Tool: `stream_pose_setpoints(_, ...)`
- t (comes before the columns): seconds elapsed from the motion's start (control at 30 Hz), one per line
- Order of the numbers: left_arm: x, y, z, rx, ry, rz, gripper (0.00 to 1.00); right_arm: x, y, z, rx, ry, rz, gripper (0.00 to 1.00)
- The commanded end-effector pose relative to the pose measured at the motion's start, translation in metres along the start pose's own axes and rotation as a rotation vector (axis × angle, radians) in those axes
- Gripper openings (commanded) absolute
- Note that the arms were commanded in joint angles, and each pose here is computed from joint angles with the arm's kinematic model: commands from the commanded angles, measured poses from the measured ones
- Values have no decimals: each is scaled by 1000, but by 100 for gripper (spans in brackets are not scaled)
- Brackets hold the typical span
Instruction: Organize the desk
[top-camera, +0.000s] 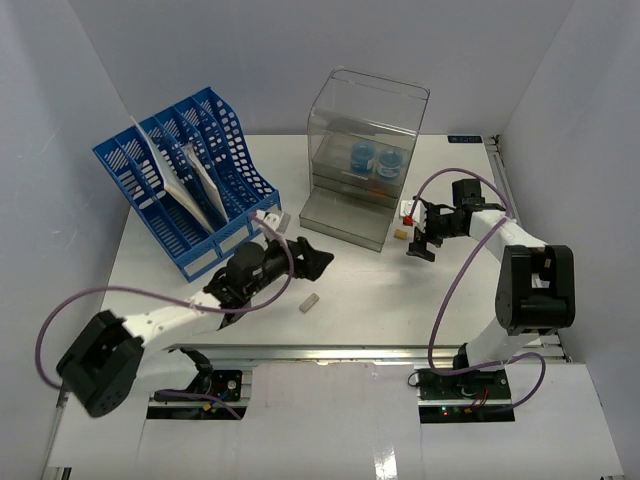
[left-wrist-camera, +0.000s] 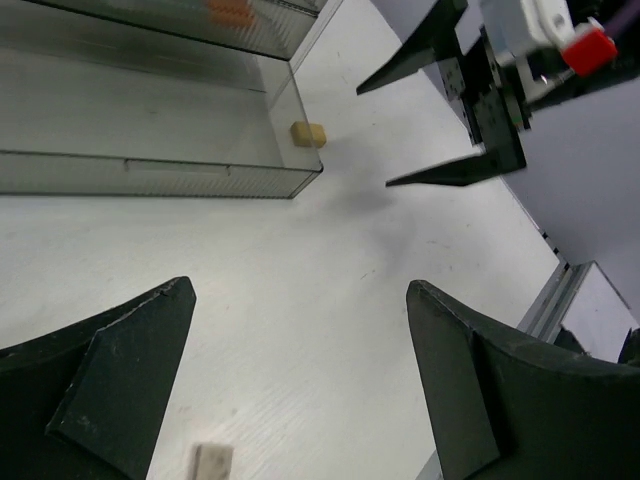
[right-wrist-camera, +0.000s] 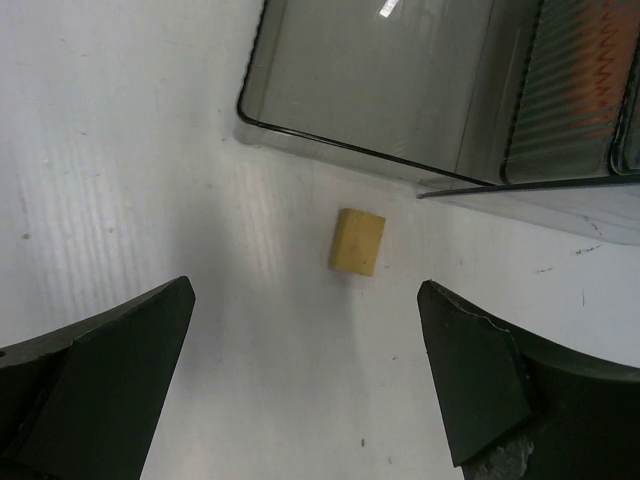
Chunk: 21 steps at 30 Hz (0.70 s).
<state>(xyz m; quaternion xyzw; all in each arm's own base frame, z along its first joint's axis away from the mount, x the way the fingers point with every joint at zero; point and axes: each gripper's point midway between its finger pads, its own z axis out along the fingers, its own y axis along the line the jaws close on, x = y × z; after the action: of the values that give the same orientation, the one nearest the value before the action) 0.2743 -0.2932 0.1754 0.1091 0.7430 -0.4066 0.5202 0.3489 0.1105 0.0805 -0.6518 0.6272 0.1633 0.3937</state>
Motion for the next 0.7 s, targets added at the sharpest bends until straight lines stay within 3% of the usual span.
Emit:
stream_pose_setpoints(0.0, -6, 22, -51, -119, -58, 77, 98, 10, -20, 8, -12, 21, -12, 97)
stream_pose_setpoints(0.2, 9, 34, -91, -151, -88, 20, 98, 23, -27, 23, -24, 58, -6, 96)
stream_pose_setpoints(0.47, 36, 41, -105, -146, -51, -51, 98, 33, -35, 43, -25, 114, 0, 91)
stream_pose_setpoints(0.67, 50, 44, -105, -151, -17, -73, 98, 39, -37, 54, -44, 138, 30, 78)
